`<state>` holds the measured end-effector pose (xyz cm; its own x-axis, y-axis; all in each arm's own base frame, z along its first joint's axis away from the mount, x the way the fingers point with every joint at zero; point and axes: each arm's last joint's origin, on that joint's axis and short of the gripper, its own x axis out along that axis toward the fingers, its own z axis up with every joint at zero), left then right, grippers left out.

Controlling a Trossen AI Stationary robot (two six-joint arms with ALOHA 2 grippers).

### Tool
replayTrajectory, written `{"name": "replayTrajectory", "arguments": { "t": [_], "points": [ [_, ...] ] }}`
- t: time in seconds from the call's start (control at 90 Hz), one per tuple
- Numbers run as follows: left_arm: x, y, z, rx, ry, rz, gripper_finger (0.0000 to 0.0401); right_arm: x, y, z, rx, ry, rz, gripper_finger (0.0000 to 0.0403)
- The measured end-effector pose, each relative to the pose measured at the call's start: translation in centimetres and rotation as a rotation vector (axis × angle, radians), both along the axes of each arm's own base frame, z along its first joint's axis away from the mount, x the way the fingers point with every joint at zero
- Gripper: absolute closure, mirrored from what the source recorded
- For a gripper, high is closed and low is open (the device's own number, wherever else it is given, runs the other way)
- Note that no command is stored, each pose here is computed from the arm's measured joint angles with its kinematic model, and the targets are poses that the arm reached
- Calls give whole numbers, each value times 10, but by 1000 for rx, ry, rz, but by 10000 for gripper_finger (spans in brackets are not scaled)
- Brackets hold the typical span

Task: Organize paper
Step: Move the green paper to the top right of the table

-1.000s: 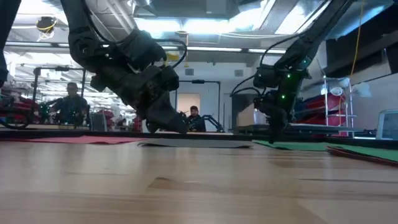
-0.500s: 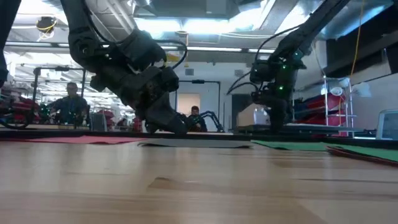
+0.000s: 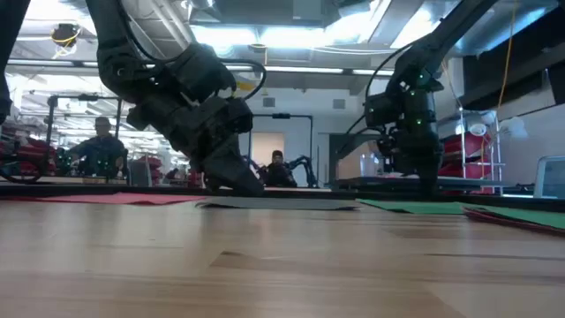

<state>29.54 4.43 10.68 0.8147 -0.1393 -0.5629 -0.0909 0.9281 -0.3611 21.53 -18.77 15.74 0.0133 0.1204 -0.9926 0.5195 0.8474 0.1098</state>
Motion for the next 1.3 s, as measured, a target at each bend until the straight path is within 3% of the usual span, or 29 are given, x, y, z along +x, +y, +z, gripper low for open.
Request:
{"name": "replayTrajectory", "arguments": {
  "t": [0.467,0.889,1.3],
  "points": [
    [0,0,0,0,0,3,401,-2,1,-30,34,62,9,403],
    [0,0,0,0,0,4,401,-4,-10,-31,-88,96,21,403],
    [0,0,0,0,3,5,401,3,-16,-22,-91,68,19,403]
  ]
}}
